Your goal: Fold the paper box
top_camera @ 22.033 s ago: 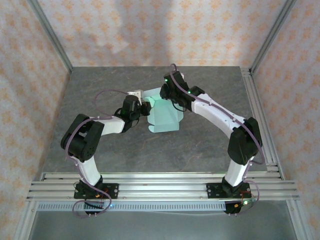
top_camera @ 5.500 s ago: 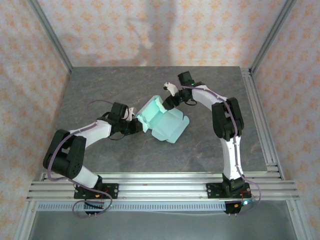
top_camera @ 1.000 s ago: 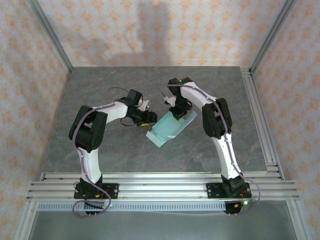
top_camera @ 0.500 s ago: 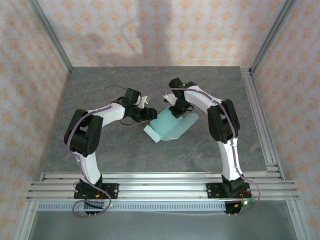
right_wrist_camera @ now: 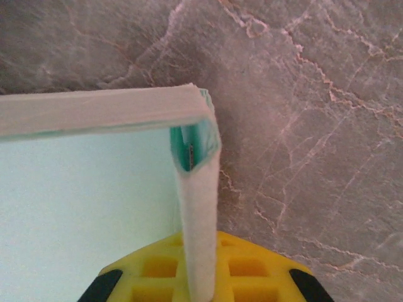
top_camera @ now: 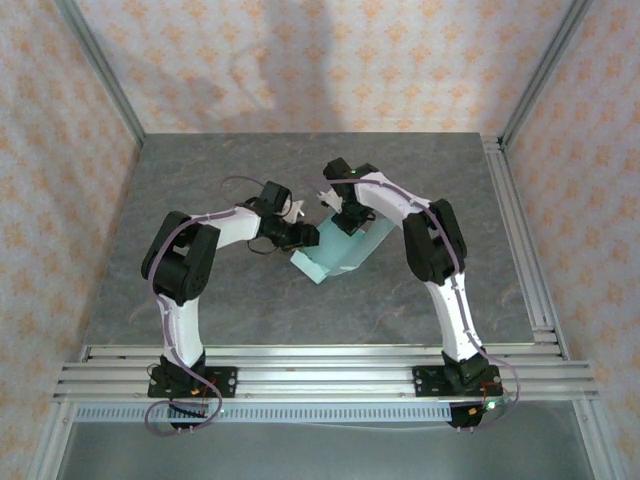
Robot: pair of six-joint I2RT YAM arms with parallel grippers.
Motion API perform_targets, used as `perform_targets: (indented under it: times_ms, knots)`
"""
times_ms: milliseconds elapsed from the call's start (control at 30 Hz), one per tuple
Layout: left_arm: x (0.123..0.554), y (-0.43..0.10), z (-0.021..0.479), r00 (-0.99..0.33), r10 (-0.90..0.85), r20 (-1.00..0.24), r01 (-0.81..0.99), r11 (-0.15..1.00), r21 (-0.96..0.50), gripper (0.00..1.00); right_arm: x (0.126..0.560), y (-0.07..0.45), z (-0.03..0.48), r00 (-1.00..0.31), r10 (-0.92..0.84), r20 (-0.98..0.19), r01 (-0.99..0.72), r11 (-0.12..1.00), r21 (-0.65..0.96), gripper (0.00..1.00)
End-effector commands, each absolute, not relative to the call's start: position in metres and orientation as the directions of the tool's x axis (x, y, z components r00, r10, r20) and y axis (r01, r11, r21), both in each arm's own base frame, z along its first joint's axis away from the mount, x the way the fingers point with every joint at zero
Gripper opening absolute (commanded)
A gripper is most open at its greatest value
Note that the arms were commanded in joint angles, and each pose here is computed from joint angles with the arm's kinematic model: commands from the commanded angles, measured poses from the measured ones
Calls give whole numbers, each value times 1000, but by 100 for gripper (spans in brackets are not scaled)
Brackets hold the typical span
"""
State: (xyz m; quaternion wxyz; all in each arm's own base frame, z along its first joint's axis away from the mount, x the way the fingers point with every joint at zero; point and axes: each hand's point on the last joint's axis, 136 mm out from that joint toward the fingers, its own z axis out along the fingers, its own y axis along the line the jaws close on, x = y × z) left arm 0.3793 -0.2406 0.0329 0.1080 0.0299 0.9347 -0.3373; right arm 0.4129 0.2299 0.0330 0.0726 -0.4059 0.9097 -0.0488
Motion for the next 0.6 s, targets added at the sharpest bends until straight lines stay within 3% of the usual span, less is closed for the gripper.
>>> perform_targets:
  times_ms: [0,133,400,567]
  knots:
    - [375,-255,37,-979,7,-203,142,741,-657,48,405,209,8,-682,-730,49,-717,654,-240,1]
    - [374,-253,38,-978,14,-207,146,754,-641,47,405,211,11,-694,-719,25,-702,669,-246,5]
    - [372,-245,32,-979,19,-203,140,787,-601,47,416,243,47,-702,-686,-190,-676,726,-124,26]
    - [369,-242,27,-981,23,-192,134,796,-590,47,420,243,56,-713,-667,-216,-664,741,-97,32]
